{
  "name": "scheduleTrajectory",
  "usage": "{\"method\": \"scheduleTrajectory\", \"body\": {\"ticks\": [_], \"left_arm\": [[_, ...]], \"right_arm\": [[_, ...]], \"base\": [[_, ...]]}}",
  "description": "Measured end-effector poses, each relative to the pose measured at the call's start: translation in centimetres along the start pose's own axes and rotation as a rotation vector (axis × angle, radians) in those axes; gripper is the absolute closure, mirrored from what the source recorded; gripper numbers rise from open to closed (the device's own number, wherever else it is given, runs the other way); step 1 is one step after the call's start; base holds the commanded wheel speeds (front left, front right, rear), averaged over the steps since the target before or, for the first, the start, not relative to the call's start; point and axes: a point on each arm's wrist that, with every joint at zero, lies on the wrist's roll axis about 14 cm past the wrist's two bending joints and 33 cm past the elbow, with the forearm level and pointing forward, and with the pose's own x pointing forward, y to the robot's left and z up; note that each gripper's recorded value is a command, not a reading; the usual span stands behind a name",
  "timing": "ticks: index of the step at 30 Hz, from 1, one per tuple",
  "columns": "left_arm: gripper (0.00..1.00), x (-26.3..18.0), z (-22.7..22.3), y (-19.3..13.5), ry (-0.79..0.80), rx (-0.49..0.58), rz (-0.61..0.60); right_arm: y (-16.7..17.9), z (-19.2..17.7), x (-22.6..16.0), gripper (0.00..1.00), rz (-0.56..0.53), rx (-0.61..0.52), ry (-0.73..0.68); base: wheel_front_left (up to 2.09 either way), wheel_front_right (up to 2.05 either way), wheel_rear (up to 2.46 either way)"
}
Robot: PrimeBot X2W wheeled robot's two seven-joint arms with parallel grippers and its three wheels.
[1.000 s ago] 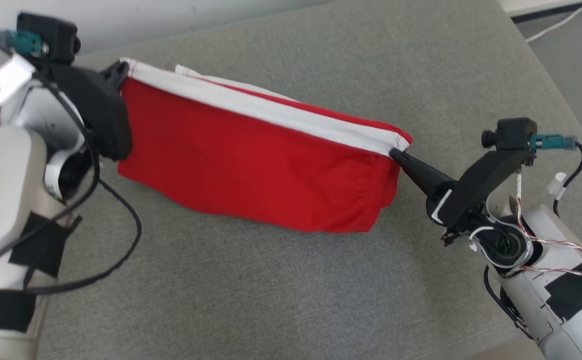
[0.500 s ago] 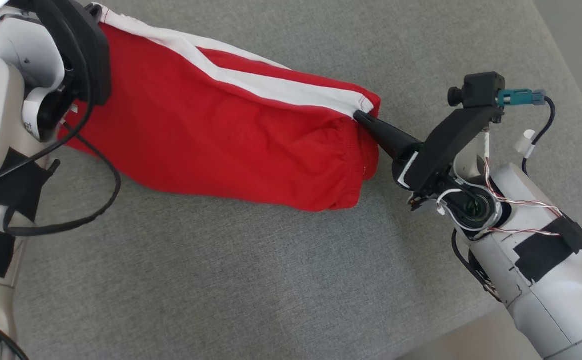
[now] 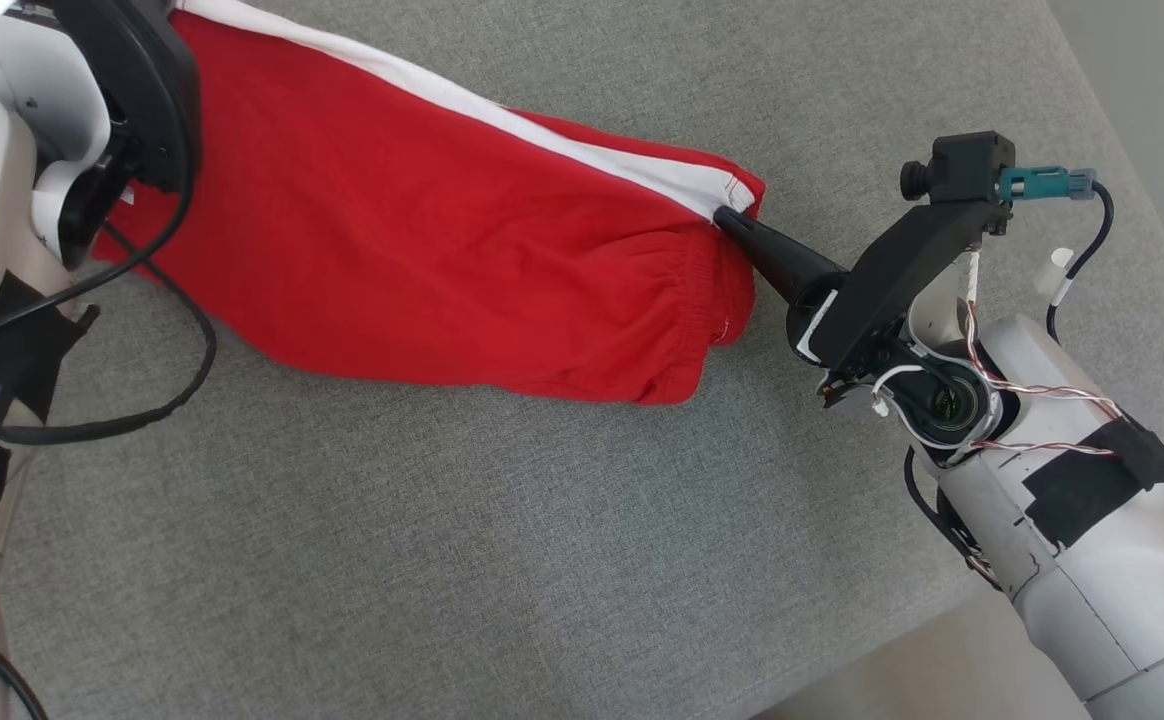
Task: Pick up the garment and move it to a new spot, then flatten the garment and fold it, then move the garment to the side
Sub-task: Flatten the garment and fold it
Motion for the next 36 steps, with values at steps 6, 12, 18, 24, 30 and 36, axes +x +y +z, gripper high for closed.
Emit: {"method": "scheduleTrajectory", "body": {"ticks": [6, 12, 18, 24, 30, 36], "left_arm": [[0.00, -0.1, 0.0, 0.4, -0.022, -0.002, 0.014], [0.00, -1.1, 0.9, 1.0, -0.078, -0.034, 0.033], [0.00, -2.7, 1.1, 0.5, -0.132, -0.067, 0.031], [0.00, -4.6, -0.4, -0.4, -0.163, -0.097, 0.029], [0.00, -6.5, -3.3, -0.4, -0.156, -0.158, 0.040], [0.00, -7.5, -4.9, -1.4, -0.166, -0.173, 0.028]], "right_arm": [[0.0, 0.1, 0.1, 0.00, -0.002, 0.018, -0.026], [0.2, 0.9, -0.7, 0.00, -0.003, 0.005, -0.054], [0.5, 1.8, -2.6, 0.00, 0.012, -0.031, -0.093], [0.9, 1.0, -4.1, 0.00, 0.036, -0.039, -0.124], [2.2, 0.0, -4.5, 0.00, 0.076, -0.064, -0.129], [1.5, -1.2, -4.8, 0.00, 0.062, -0.078, -0.118]], "base": [[0.00, 0.00, 0.00], [0.00, 0.00, 0.00], [0.00, 0.00, 0.00], [0.00, 0.00, 0.00], [0.00, 0.00, 0.00], [0.00, 0.00, 0.00]]}}
